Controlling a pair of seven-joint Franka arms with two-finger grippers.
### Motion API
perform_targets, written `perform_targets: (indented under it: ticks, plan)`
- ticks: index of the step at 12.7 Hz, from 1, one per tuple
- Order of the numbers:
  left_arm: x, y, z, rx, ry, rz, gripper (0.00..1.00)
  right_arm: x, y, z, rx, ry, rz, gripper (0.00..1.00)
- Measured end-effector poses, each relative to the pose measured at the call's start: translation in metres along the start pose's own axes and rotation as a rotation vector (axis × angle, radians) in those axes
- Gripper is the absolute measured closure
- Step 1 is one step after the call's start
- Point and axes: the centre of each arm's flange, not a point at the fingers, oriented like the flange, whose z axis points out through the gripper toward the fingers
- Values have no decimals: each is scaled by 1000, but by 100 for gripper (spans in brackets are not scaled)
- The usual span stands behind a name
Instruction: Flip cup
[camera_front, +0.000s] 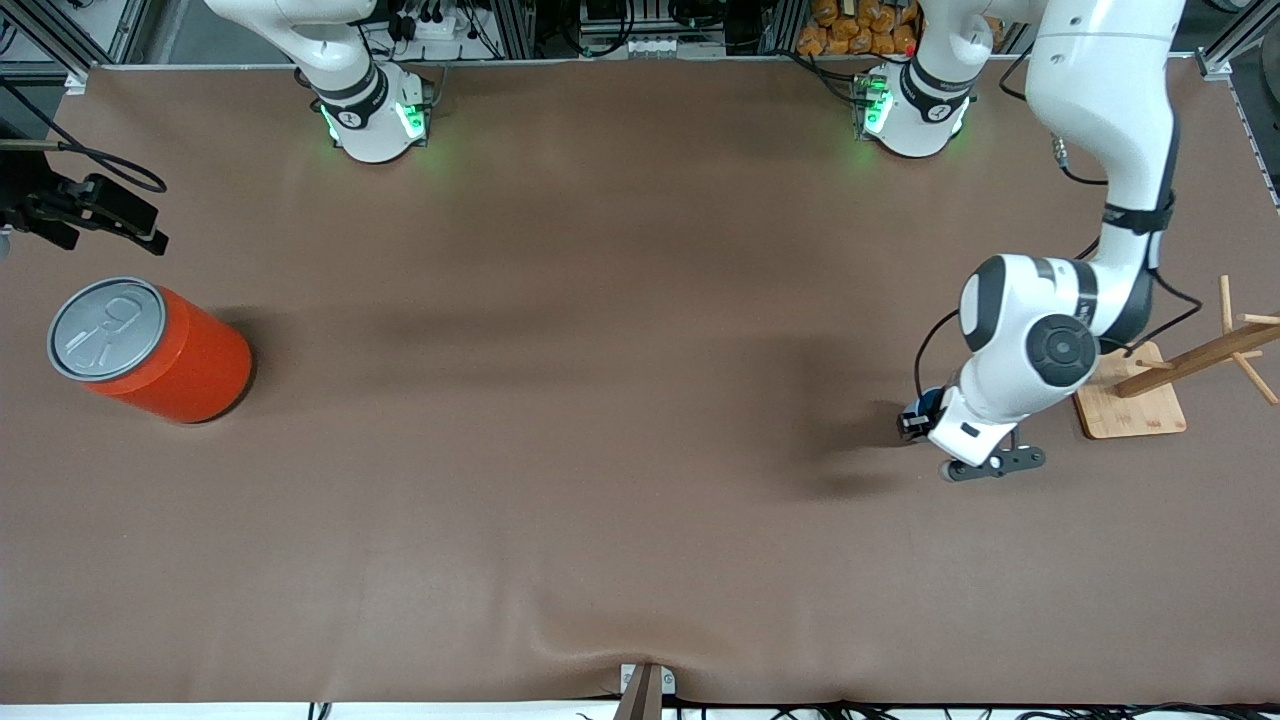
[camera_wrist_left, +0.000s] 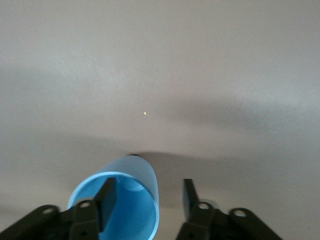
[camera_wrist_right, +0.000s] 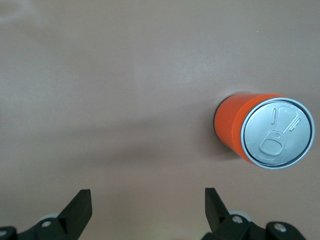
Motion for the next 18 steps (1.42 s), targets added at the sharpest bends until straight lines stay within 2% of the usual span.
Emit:
perform_targets:
  ticks: [3, 6, 9, 14, 16, 18]
  plan:
    - [8, -16, -91, -5, -30, 24, 1, 0, -1, 0, 0, 1, -1, 0]
    - [-9, -59, -179, -22, -51, 121, 0, 0, -1, -1, 0, 2, -2, 0]
    - [-38, -96, -243, -41, -69, 200, 0, 0, -1, -1, 1, 4, -3, 0]
    - [-64, -84, -294, -51, -93, 271, 0, 0, -1, -1, 1, 5, -1, 0]
    - [-67, -77, -311, -11, -72, 294, 0, 0, -1, -1, 1, 5, -2, 0]
    - [-72, -67, -316, 31, -78, 321, 0, 0, -1, -1, 1, 5, -2, 0]
